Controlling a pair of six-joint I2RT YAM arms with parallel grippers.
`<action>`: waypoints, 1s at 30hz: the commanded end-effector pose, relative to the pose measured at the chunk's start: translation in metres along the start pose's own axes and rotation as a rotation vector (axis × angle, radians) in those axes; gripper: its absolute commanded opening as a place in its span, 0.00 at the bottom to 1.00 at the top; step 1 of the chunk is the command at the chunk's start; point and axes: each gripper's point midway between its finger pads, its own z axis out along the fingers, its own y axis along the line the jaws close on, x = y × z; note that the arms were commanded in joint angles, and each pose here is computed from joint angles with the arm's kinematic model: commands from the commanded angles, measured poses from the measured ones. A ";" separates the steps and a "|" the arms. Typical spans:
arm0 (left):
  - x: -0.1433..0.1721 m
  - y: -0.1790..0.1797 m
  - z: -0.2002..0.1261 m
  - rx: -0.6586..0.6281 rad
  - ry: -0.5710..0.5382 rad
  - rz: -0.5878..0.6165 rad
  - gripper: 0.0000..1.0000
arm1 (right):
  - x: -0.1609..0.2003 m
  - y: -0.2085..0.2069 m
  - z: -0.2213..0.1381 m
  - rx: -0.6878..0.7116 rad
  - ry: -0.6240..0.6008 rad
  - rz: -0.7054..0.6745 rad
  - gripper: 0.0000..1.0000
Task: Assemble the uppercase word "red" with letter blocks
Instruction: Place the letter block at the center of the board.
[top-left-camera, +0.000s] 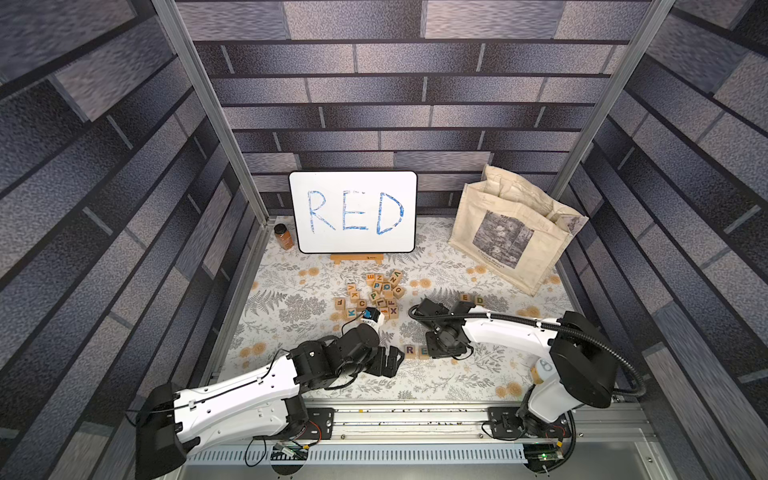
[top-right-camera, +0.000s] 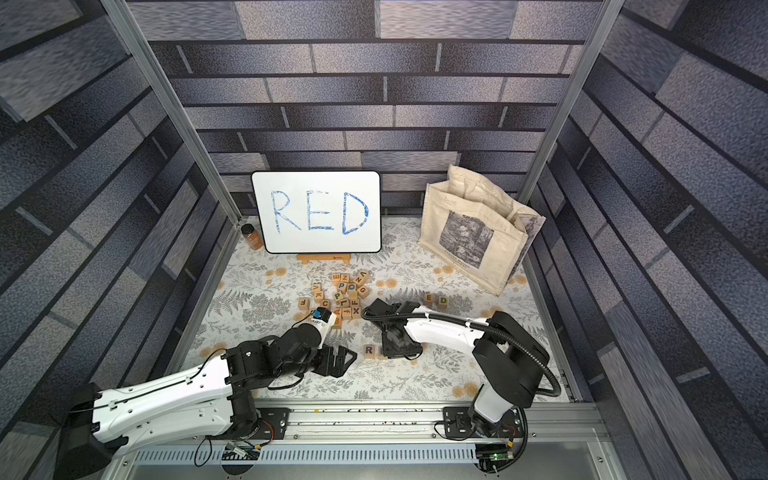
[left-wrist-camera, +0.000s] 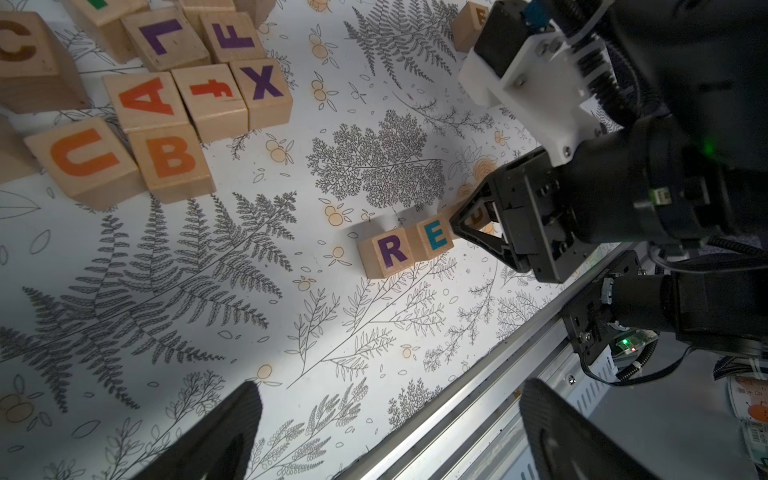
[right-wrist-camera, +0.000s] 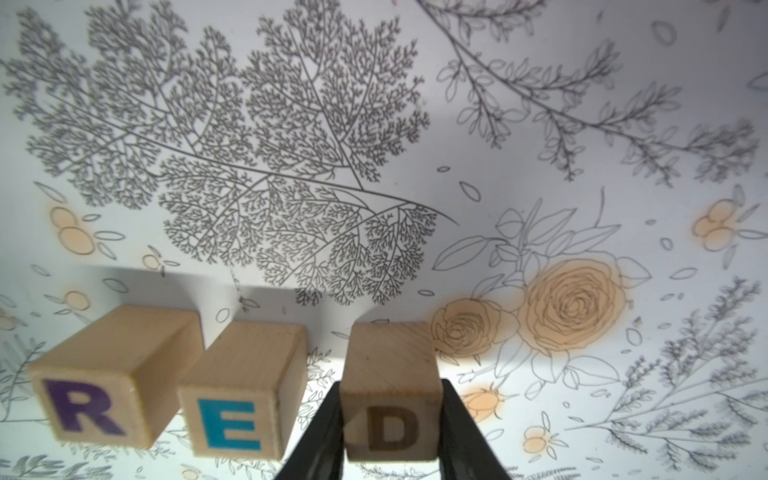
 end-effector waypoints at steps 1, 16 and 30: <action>-0.003 0.001 0.000 -0.013 -0.007 0.005 1.00 | 0.001 0.001 -0.009 0.000 -0.003 0.017 0.30; -0.004 0.002 0.001 -0.015 -0.002 0.005 1.00 | 0.006 0.001 -0.011 -0.013 0.018 0.050 0.38; -0.026 0.011 -0.013 -0.038 -0.035 0.021 1.00 | -0.003 -0.001 -0.036 0.003 -0.016 0.030 0.46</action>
